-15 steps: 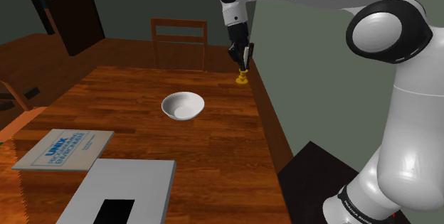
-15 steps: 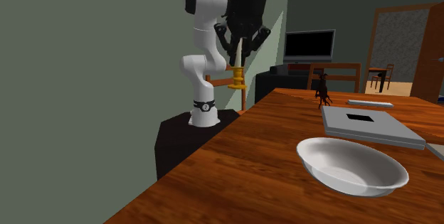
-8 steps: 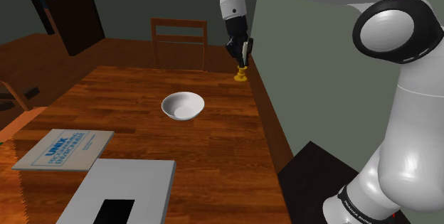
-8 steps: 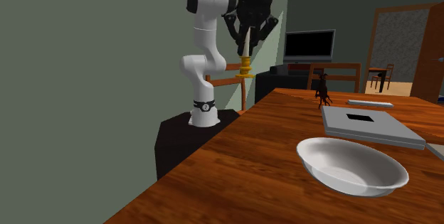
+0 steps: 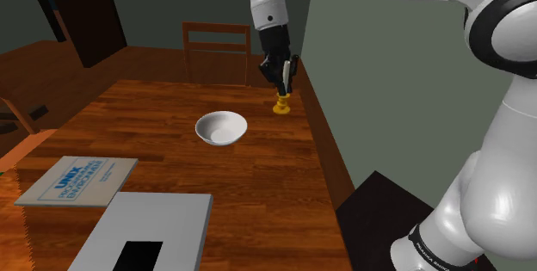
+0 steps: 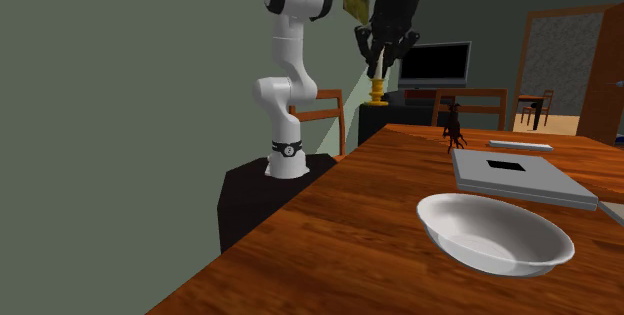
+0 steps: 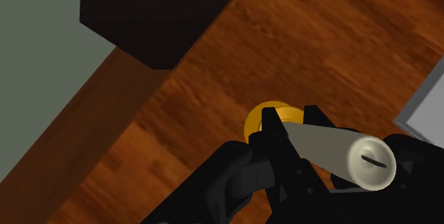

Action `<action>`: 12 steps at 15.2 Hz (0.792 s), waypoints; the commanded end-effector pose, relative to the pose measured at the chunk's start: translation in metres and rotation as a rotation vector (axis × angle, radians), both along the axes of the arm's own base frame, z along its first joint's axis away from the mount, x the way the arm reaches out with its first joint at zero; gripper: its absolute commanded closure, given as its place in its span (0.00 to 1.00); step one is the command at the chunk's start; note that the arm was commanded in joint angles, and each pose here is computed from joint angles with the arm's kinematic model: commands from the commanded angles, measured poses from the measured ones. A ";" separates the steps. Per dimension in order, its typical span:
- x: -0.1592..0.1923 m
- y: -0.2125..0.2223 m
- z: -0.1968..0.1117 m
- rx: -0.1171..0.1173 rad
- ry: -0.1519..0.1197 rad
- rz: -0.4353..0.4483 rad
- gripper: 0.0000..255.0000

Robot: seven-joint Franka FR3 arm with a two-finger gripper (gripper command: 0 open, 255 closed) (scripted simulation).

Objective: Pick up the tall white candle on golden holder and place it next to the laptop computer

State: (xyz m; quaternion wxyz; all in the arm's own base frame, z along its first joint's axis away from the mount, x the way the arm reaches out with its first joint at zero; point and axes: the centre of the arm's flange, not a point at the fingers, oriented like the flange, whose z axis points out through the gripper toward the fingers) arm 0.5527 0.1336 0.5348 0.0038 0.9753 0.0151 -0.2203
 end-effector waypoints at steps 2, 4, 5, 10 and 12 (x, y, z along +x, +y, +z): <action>-0.018 0.035 -0.002 -0.001 0.000 -0.002 1.00; -0.030 0.058 -0.002 -0.001 0.000 -0.002 1.00; -0.036 0.070 -0.001 -0.001 0.000 -0.002 1.00; -0.067 0.128 -0.001 -0.001 0.000 -0.002 1.00; -0.079 0.152 -0.001 -0.001 0.000 -0.002 1.00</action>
